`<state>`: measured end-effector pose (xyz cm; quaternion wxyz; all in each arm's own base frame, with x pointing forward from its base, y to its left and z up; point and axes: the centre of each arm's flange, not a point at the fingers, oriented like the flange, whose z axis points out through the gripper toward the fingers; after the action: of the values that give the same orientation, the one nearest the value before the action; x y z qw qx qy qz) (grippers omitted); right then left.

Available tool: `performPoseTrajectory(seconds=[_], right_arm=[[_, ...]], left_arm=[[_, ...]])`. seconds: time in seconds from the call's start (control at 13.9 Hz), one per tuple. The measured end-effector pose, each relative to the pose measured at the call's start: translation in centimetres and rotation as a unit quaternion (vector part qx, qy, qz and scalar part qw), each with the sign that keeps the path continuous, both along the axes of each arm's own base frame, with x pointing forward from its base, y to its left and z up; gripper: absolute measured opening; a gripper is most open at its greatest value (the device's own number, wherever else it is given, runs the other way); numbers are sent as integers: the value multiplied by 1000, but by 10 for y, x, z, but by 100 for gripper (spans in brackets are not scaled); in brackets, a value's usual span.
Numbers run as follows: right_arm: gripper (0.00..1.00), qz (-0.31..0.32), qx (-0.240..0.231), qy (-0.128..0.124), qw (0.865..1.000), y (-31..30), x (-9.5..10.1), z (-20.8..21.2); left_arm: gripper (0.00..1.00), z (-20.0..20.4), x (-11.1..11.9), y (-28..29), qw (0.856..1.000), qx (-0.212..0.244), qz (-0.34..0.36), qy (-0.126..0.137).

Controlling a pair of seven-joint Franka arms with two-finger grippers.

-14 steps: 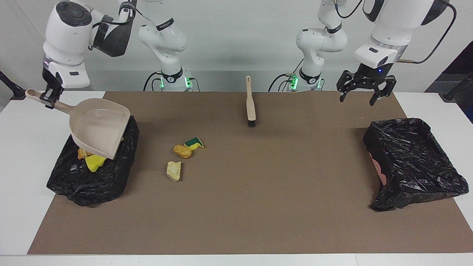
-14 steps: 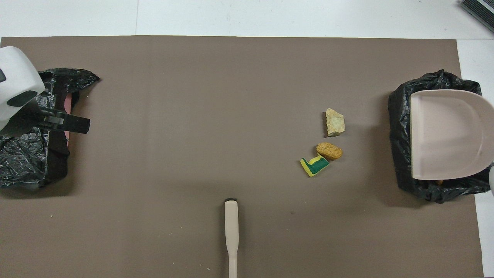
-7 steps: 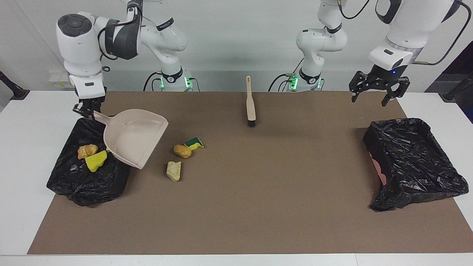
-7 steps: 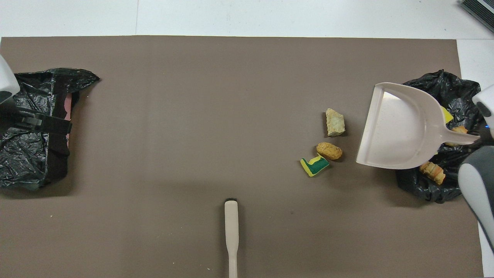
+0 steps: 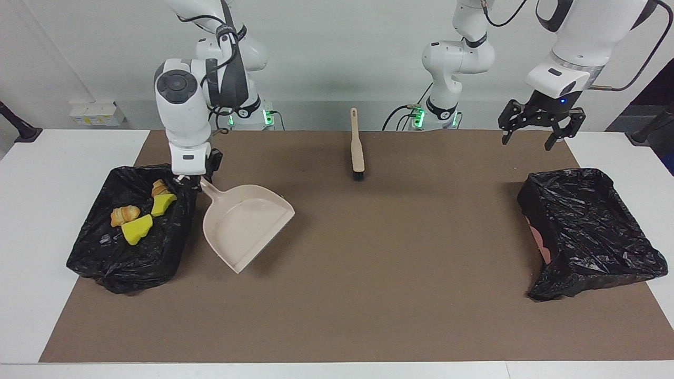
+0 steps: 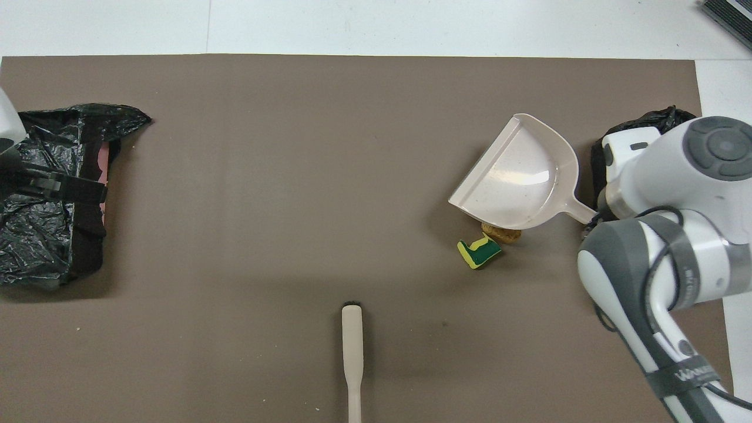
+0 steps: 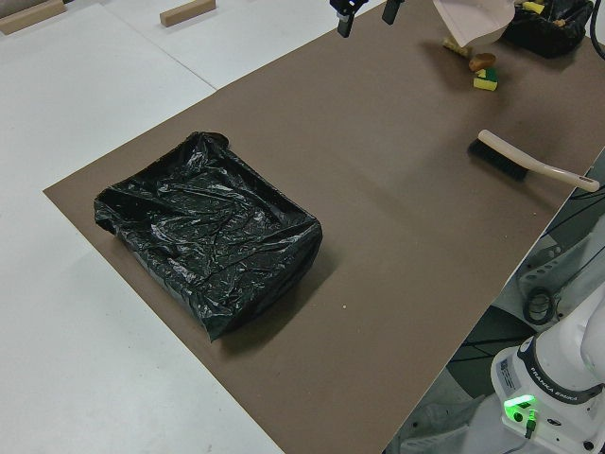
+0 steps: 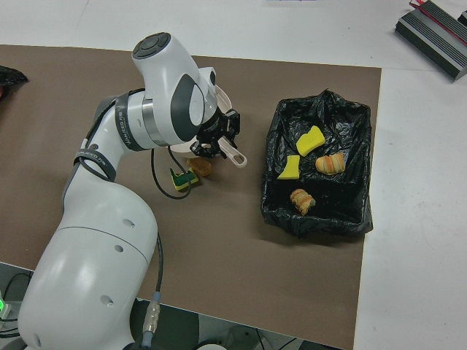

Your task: Sweep and dump trash in bin

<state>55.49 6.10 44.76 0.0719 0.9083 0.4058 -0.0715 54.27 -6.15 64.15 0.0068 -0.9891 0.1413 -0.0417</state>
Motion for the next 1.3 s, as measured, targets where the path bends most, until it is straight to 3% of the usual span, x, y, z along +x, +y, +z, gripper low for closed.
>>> performPoseTrajectory(seconds=[0.36, 0.58, 0.94, 1.08, 1.3], right_arm=[[32, -149, 35, -33, 988, 109, -13, -14], [32, -243, 36, -53, 968, 174, -27, -28], [32, -349, 37, -65, 934, 283, -45, -47], [32, -384, 41, -64, 920, 322, -41, -67], [32, -404, 63, -67, 910, 348, -17, -92]], left_arm=[[100, 0, 0, 1, 1000, 0, 1, 1], [100, 0, 0, 2, 1000, 0, 2, 1], [100, 0, 0, 3, 1000, 0, 3, 1], [100, 0, 0, 3, 1000, 0, 3, 1], [100, 1, 0, 3, 1000, 0, 3, 0]])
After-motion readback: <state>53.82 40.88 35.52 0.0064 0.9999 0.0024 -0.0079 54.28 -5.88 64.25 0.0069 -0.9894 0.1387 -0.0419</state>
